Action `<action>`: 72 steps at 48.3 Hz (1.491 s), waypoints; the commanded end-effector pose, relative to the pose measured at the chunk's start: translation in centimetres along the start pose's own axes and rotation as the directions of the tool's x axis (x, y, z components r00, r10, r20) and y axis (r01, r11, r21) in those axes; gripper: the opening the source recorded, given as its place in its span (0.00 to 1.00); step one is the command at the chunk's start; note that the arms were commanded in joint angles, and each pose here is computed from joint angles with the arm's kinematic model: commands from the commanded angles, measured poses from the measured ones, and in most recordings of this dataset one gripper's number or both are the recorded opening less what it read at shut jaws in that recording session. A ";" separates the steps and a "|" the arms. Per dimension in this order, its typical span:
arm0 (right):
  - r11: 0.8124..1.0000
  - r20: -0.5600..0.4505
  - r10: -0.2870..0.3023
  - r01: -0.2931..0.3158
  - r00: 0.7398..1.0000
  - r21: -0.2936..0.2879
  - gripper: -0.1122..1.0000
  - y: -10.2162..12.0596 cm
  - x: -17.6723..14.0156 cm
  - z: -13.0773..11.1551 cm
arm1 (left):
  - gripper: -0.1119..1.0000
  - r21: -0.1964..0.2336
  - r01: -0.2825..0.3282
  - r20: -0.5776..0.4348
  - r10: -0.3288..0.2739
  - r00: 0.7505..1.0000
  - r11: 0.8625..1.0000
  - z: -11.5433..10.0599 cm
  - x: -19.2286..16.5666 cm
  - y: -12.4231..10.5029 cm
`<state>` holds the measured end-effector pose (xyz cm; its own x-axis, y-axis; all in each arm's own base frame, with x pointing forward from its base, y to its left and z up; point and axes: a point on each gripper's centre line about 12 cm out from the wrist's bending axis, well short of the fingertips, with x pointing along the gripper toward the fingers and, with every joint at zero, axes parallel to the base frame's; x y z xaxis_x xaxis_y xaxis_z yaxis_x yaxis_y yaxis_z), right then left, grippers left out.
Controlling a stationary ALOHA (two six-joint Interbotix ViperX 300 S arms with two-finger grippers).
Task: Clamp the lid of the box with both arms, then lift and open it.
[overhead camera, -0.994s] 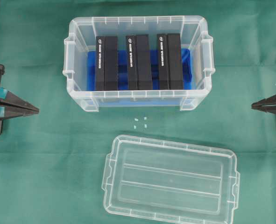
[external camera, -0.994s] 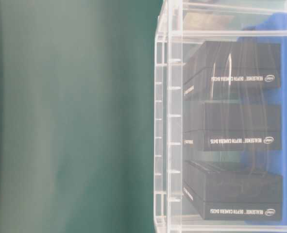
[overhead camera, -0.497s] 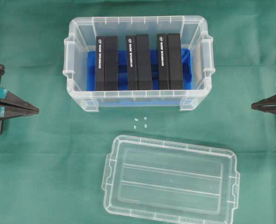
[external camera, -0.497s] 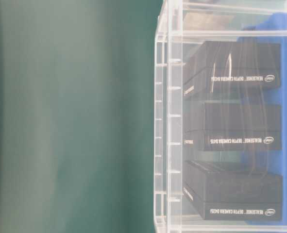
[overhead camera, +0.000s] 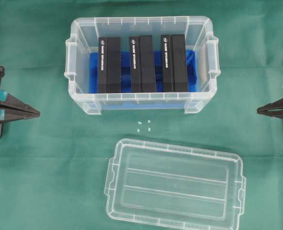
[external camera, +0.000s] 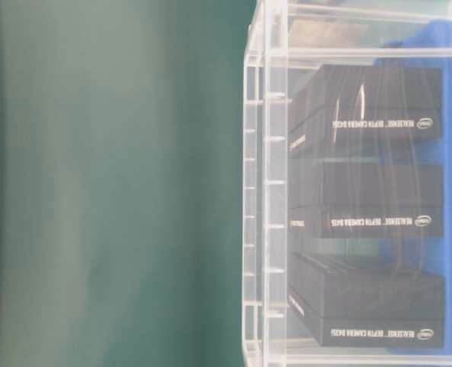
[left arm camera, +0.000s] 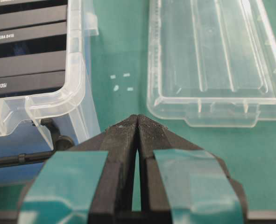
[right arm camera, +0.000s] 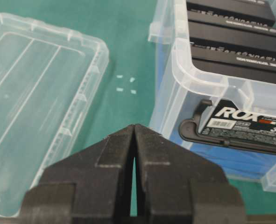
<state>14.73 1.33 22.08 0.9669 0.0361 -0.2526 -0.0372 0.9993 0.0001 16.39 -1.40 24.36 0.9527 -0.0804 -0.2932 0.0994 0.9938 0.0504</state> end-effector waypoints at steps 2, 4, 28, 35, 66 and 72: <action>1.000 0.030 0.017 -0.017 0.999 0.018 0.10 0.2 0.0 1.3 | 0.11 -0.005 -0.003 0.003 0.003 1.000 1.000 0.3 0.1 0.1; 0.999 0.031 0.023 -0.024 0.999 0.024 0.10 0.3 -0.1 1.3 | 0.11 -0.005 -0.003 0.000 0.003 1.000 1.000 0.3 0.1 0.1; 0.998 0.017 0.045 -0.046 0.999 0.040 0.10 0.6 0.2 0.9 | 0.11 -0.019 0.002 -0.139 -0.005 0.990 1.000 -1.3 0.1 0.0; 0.998 0.009 0.043 -0.043 0.999 0.040 0.10 0.6 0.3 0.8 | 0.11 -0.021 0.003 -0.184 -0.007 0.983 1.000 -1.8 0.0 0.0; 0.998 -0.018 0.041 -0.040 0.999 0.052 0.10 0.6 0.5 0.2 | 0.11 -0.021 0.004 -0.240 -0.009 0.971 1.000 -2.3 -0.5 -0.1; 0.998 -0.012 0.041 -0.040 0.999 0.057 0.10 0.6 0.5 0.4 | 0.11 -0.021 0.004 -0.216 -0.008 0.976 1.000 -2.1 -0.2 -0.1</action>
<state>15.03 1.90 21.70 0.9589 0.0746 -0.2738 -0.0613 0.9965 0.0566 15.12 -1.28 21.70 0.8509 -0.0705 -0.5206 0.1016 0.9943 0.0314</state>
